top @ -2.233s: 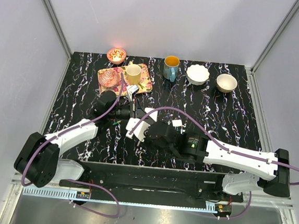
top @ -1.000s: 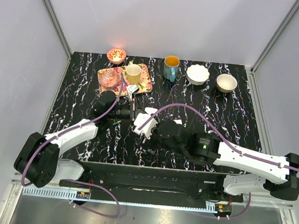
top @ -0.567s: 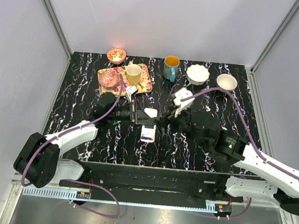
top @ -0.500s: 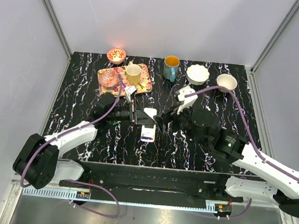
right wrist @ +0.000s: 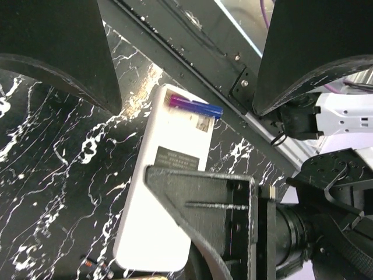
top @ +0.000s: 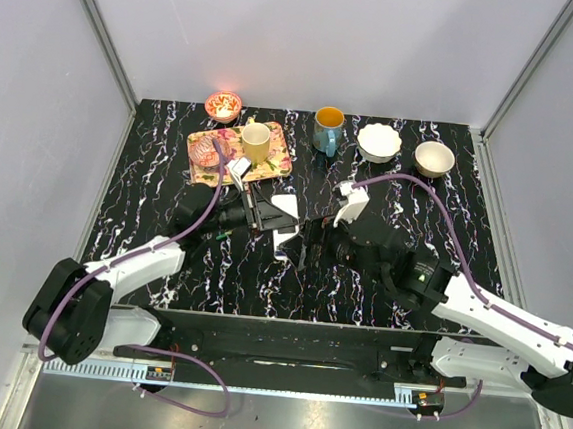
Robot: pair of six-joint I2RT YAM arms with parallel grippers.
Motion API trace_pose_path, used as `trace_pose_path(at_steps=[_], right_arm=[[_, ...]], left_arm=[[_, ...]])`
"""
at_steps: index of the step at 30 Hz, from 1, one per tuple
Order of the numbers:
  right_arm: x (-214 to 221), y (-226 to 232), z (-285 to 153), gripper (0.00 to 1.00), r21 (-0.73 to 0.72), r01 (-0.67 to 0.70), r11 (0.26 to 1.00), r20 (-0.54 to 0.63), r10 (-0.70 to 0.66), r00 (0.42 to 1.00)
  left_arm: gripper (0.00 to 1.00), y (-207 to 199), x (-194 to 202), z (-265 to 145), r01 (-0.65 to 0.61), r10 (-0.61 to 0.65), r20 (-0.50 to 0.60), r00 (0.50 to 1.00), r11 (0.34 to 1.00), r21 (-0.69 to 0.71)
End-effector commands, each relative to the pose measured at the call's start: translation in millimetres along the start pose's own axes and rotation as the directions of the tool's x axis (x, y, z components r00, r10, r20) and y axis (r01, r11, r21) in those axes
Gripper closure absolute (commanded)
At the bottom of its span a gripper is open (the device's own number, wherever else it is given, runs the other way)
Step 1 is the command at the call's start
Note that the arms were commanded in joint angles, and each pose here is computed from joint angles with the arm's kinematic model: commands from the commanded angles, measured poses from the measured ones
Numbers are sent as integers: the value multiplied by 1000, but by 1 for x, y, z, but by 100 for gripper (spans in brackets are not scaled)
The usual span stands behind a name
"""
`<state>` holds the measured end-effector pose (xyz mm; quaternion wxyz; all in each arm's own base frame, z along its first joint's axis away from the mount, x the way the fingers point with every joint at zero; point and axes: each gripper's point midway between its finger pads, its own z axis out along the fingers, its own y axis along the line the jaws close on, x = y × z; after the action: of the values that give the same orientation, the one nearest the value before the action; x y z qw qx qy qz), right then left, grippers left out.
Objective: Load the batteries into the remote control
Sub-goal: Load the battery into the remote control.
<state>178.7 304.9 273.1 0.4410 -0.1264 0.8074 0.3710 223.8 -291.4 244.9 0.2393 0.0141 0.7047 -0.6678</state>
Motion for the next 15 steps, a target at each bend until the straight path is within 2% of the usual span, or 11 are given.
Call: trace_pose_path(at_steps=[1,15], right_arm=[[-4,17,0,0,-77,-93,993,0,93,996],[16,14,12,3,-79,-111,991,-63,107,992]], left_arm=[[100,-23,-15,4,-35,29,63,998,994,102],[100,-29,-15,2,-46,38,67,997,992,117]])
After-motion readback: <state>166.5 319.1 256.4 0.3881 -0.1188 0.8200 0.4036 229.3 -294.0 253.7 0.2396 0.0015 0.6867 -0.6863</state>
